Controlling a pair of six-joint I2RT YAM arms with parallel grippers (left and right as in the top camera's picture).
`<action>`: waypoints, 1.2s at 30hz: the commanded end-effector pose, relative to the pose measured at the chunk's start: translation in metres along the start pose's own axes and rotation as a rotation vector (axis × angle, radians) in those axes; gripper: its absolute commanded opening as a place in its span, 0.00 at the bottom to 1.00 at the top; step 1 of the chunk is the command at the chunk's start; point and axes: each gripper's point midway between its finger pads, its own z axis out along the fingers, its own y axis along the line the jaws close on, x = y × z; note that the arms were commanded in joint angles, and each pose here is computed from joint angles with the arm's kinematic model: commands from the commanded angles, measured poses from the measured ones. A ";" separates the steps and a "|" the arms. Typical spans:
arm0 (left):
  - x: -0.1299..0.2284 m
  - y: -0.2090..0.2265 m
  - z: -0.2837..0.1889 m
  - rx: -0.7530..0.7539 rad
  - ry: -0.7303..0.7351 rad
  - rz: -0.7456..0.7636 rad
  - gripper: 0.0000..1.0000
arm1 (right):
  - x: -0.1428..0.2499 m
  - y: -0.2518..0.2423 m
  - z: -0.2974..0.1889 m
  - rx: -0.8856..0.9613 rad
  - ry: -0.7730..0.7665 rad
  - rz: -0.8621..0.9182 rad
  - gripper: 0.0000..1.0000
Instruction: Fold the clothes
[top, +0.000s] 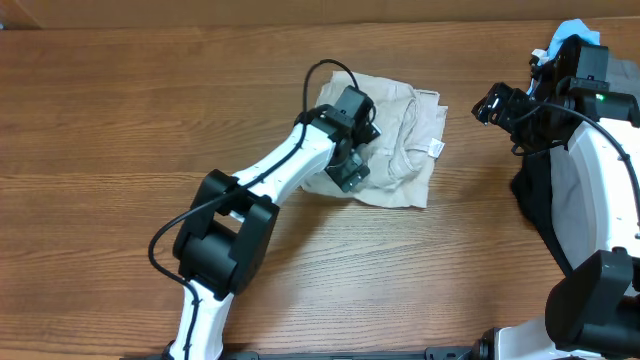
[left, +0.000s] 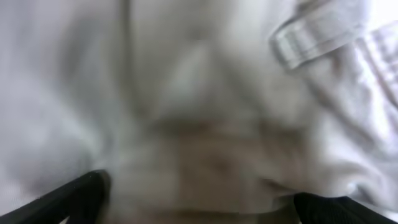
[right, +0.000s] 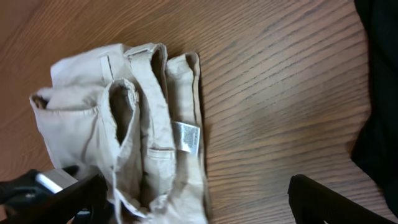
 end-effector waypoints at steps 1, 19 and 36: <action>0.067 0.091 0.019 -0.301 0.208 -0.071 1.00 | -0.002 -0.002 -0.001 0.011 -0.010 -0.008 0.97; -0.041 0.132 -0.084 -0.175 -0.096 0.015 1.00 | -0.004 -0.003 0.000 0.016 -0.018 -0.009 0.98; -0.036 0.014 -0.023 0.226 -0.009 0.142 1.00 | -0.003 -0.003 0.000 0.017 -0.012 -0.008 0.98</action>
